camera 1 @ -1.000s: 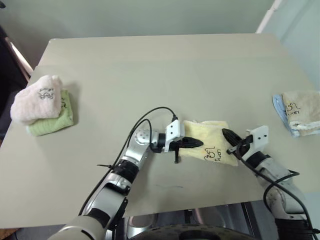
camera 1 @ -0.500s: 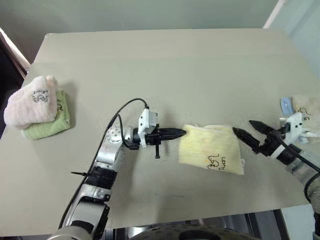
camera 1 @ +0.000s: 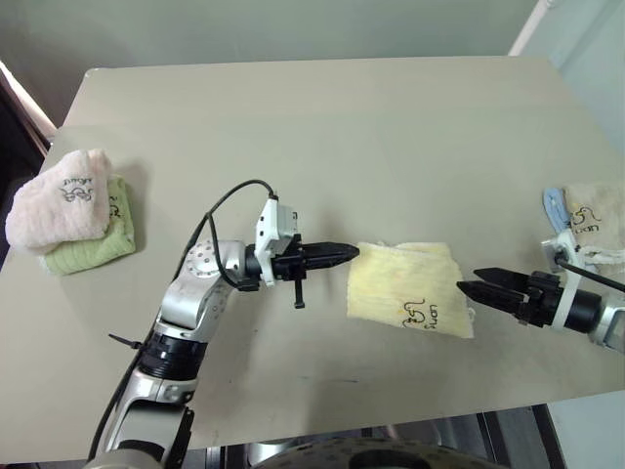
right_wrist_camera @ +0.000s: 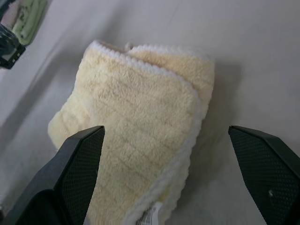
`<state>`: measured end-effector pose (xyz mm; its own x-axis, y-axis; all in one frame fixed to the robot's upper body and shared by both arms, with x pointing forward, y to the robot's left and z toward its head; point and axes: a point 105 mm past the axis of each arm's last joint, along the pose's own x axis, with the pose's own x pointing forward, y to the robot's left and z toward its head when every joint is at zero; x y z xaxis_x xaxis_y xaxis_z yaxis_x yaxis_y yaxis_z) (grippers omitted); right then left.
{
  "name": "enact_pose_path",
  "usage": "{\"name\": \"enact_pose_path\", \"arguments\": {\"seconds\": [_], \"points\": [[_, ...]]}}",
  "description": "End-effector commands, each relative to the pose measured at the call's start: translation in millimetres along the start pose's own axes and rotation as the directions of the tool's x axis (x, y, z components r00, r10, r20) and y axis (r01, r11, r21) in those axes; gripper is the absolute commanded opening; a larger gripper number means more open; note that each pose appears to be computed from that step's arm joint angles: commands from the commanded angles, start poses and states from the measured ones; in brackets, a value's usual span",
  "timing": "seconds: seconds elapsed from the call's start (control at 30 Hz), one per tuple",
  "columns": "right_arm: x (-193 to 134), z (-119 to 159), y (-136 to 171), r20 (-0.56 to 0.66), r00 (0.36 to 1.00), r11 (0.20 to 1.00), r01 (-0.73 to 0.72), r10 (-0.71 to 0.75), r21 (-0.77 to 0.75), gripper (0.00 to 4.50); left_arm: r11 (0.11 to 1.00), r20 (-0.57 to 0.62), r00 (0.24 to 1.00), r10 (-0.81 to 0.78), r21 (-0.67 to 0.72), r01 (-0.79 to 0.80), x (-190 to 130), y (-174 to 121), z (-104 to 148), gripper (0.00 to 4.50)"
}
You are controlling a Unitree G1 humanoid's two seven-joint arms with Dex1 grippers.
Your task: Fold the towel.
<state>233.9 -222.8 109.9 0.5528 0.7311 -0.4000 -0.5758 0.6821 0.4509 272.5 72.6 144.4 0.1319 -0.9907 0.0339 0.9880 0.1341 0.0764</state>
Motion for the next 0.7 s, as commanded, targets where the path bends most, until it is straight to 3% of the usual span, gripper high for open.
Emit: {"name": "enact_pose_path", "arguments": {"seconds": [0.03, 0.63, 0.7], "points": [[9, -4, 8, -0.036, 0.996, 0.997, -0.076, 0.077, 0.018, 4.46, 1.0, 0.005, 1.0, 0.012, 0.024, -0.012, -6, -3, 9, 0.0], [53, -17, 21, -0.142, 0.957, 0.967, -0.251, 0.254, 0.039, 4.46, 0.998, -0.012, 0.998, 0.061, 0.027, -0.061, -6, -7, 8, 0.0], [54, -17, 20, -0.148, 0.955, 0.966, -0.255, 0.257, 0.037, 4.1, 0.997, -0.001, 0.997, 0.073, 0.019, -0.073, -6, -6, 9, 0.0]]}}
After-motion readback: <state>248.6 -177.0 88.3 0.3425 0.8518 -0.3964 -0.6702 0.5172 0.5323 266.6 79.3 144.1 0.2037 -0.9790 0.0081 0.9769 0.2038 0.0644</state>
